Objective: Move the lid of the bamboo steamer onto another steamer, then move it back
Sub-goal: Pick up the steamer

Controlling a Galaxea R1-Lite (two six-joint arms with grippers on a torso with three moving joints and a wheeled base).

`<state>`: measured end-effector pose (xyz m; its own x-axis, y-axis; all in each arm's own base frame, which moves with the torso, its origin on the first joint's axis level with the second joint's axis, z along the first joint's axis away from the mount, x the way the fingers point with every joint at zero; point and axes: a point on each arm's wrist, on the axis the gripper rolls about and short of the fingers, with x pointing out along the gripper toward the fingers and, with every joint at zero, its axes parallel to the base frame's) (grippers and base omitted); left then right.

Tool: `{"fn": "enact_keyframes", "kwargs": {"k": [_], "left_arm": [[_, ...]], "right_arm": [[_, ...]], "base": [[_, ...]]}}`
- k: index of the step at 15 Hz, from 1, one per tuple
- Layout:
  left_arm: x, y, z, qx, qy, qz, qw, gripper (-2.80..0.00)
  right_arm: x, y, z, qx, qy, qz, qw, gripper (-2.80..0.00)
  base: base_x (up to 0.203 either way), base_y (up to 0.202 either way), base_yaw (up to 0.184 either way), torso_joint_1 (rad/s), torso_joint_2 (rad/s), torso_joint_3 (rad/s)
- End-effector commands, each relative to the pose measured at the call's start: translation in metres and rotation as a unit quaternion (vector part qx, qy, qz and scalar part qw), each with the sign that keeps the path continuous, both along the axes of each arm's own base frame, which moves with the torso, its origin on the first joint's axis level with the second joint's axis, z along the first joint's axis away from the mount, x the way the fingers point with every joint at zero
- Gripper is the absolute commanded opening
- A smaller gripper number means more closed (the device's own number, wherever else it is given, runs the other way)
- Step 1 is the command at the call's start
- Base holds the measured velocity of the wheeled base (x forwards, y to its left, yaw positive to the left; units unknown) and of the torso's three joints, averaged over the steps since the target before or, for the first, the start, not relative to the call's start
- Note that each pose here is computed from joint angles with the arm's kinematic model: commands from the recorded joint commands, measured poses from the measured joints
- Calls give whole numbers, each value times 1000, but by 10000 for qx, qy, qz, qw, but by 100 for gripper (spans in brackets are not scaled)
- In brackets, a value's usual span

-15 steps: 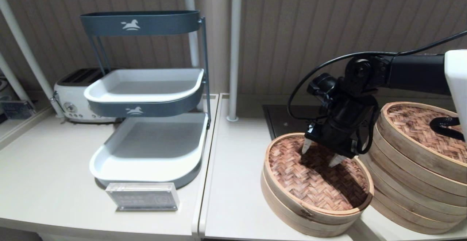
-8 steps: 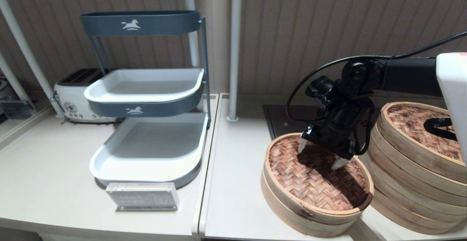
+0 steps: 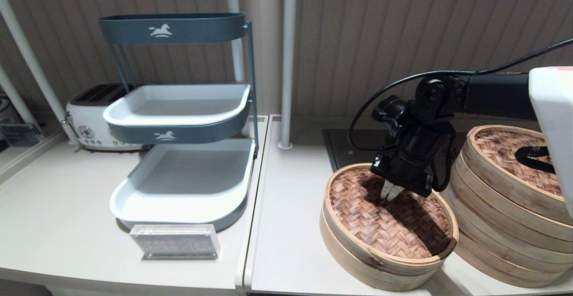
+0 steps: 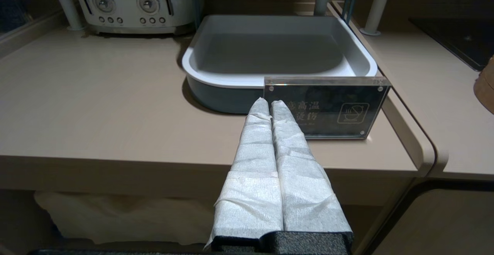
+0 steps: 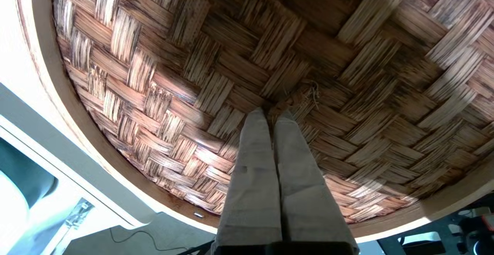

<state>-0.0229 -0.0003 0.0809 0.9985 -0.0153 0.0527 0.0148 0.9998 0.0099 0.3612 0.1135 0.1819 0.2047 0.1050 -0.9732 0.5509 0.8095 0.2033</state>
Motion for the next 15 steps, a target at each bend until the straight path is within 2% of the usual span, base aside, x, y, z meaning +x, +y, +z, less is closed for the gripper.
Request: {"fn": "enact_keyframes", "kwargs": {"k": [1,6,9,13,15], "left_arm": [[2,0,-8,0,133,0,9999,-280],[2,0,-7,0,126,0,9999,-280],[2,0,-8,0,133,0,9999,-280],[2,0,-7,0,126,0,9999,-280],[2,0,-8,0,132,0,9999,-280]], "right_arm": [[0,0,-2,-9,56,-23,10000,-280],[0,-1,4,33,-100,-33,9999,-280],[-10,-2,24,101,-385,13,9992,-280],[-23,1,40,94,-596,361,9975,-280],[-24,5,40,-62,-629,429,9971,-280]], "base": [[0,0,0,0,0,0],[0,0,0,0,0,0],[0,0,0,0,0,0],[0,0,0,0,0,0],[0,0,0,0,0,0]]}}
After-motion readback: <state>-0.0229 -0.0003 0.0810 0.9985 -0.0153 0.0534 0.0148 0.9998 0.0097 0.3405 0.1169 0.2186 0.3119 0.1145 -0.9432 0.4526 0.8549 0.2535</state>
